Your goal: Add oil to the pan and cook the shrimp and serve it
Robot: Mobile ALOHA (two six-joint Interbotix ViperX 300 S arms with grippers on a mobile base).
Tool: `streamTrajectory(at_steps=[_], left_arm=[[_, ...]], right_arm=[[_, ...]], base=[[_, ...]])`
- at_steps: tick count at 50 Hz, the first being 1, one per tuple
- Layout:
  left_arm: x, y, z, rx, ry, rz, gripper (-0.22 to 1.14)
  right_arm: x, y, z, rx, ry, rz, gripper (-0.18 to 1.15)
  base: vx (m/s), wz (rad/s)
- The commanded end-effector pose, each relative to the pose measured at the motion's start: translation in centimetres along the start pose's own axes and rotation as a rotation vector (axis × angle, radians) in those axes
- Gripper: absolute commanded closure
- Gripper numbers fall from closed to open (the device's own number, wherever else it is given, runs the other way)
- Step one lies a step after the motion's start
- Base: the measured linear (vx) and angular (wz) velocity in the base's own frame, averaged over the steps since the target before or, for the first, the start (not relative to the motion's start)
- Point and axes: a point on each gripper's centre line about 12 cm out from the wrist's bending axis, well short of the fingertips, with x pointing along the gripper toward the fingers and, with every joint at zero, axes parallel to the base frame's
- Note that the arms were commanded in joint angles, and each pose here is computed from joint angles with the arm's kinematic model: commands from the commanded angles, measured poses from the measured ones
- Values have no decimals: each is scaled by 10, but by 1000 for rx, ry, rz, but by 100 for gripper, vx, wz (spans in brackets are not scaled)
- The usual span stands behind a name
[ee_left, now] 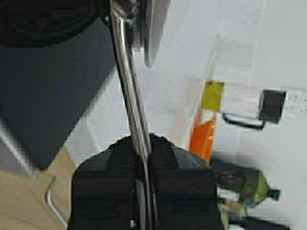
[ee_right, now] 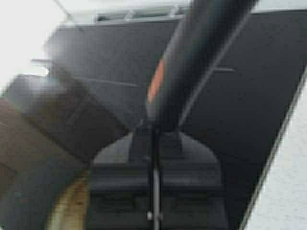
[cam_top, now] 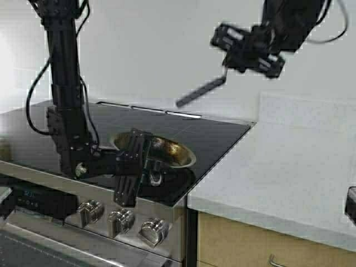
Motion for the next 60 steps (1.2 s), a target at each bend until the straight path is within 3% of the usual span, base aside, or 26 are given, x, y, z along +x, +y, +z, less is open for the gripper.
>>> streamTrajectory(at_steps=[1, 9, 25, 42, 60], left_arm=[[-2, -29, 1, 53, 1, -65, 89], [-8, -29, -3, 59, 29, -55, 89], [-11, -36, -8, 70, 62, -61, 89], [-7, -40, -2, 53, 33, -73, 89], [-4, -42, 5, 36, -23, -78, 89]], right_arm=[[19, 13, -3, -52, -51, 41, 89], [39, 22, -28, -131, -40, 58, 89], [67, 0, -71, -154, 0, 0, 89], [57, -8, -100, -372, 47, -14, 89], [17, 3, -128, -360, 130, -20, 90]], base=[[0, 0], [0, 0], [0, 0], [0, 0], [0, 0]])
